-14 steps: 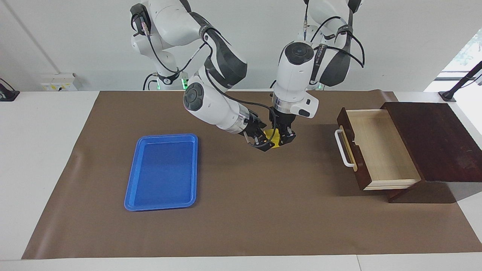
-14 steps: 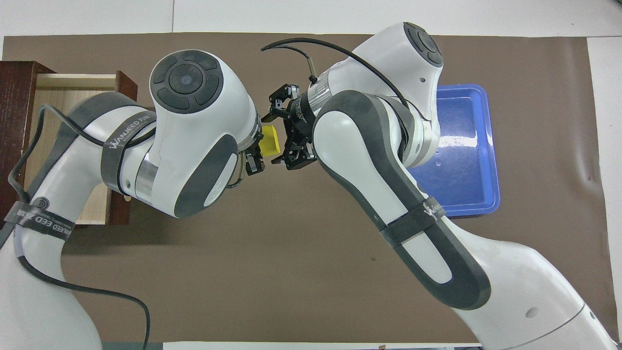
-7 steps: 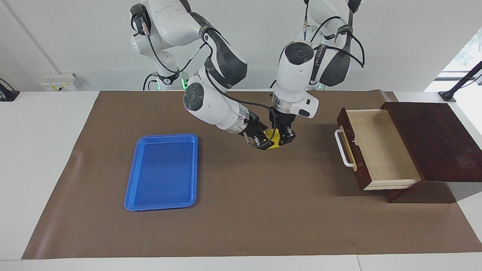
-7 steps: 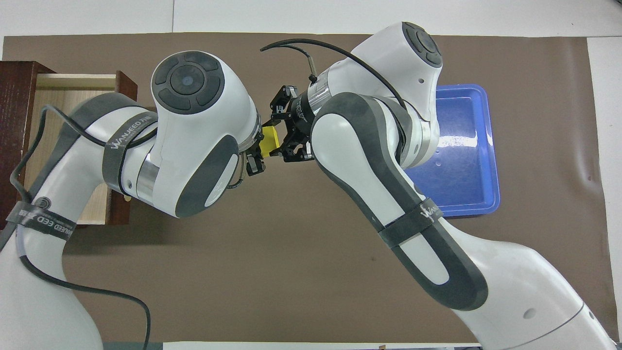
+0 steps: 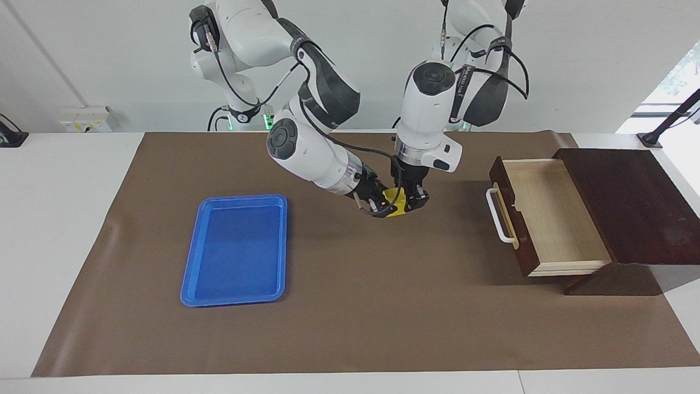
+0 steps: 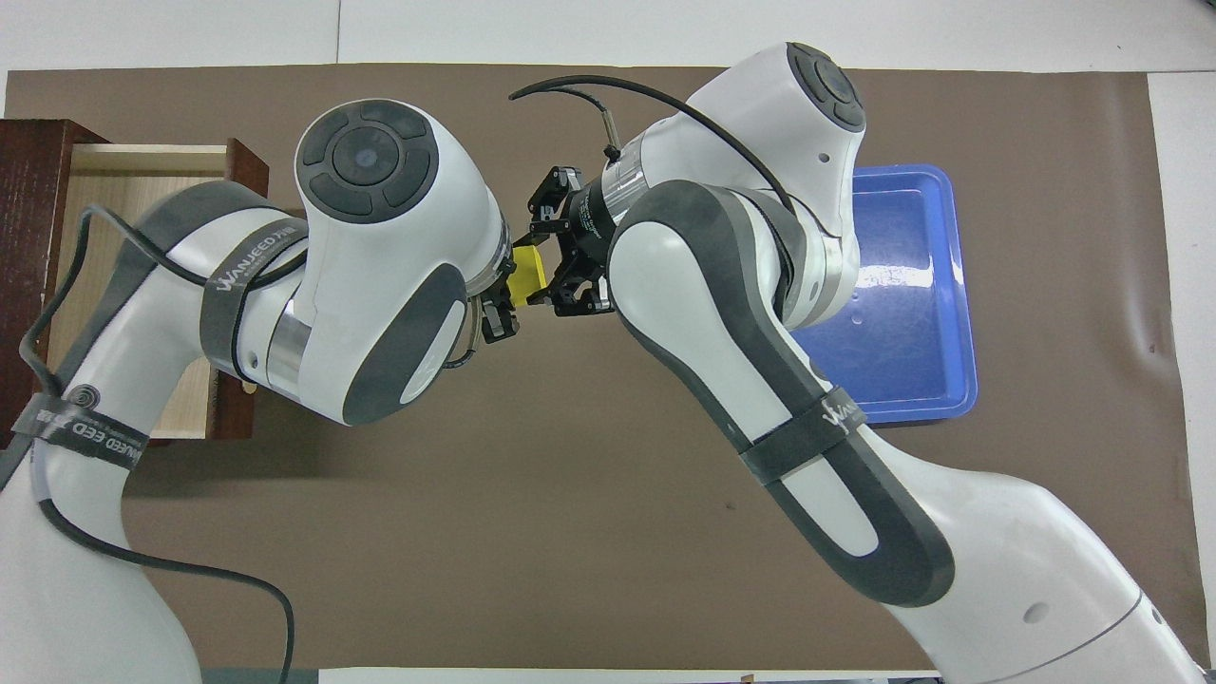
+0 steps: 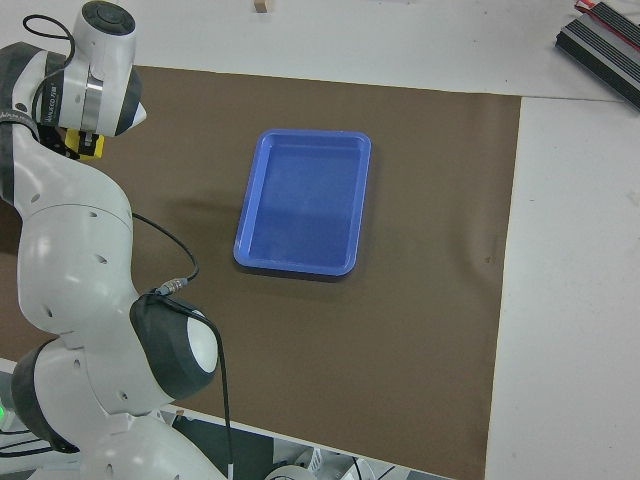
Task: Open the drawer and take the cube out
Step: 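Pull the cube away with the right gripper while the left releases, then carry the cube into the blue tray and open the right gripper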
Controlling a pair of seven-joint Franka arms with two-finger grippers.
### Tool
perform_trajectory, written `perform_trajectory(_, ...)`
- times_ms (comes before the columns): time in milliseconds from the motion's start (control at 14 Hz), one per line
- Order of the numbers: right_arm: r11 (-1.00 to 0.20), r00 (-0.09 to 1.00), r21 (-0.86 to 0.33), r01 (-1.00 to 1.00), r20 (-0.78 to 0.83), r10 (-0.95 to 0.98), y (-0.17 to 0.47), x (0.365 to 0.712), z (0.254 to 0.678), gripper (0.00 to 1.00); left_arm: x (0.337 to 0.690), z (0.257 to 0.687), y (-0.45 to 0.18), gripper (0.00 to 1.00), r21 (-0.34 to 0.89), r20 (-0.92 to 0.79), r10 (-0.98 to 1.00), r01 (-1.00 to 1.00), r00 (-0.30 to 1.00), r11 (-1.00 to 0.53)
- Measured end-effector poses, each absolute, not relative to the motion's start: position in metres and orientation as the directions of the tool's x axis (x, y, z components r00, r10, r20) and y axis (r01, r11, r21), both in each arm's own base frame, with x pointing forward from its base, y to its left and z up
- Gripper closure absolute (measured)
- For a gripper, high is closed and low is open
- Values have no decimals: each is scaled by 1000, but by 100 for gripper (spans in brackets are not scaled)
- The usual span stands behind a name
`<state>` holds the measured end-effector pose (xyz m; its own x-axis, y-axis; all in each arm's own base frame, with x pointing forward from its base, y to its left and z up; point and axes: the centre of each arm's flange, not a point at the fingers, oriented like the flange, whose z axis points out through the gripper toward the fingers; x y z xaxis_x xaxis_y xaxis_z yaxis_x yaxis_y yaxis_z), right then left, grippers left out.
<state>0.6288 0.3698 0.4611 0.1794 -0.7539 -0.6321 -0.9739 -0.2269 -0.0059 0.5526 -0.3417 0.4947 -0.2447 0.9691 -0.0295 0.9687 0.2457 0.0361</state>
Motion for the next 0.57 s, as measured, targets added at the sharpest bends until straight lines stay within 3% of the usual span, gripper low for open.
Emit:
perform_trajectory(215, -212, 169, -6, -977, -629, -759, 361, 634, 461, 45, 559, 495, -328, 2, 34, -20, 973, 972, -232, 232)
perform_trajectory(358, -180, 148, -13, -984, -628, -764, 336, 648, 461, 45, 574, 493, -296, 0, 17, -1, 975, 975, -222, 222)
perform_trajectory(573, -155, 140, -35, -987, -650, -747, 242, 683, 460, 45, 593, 486, -243, 0, -12, 22, 981, 981, -195, 195)
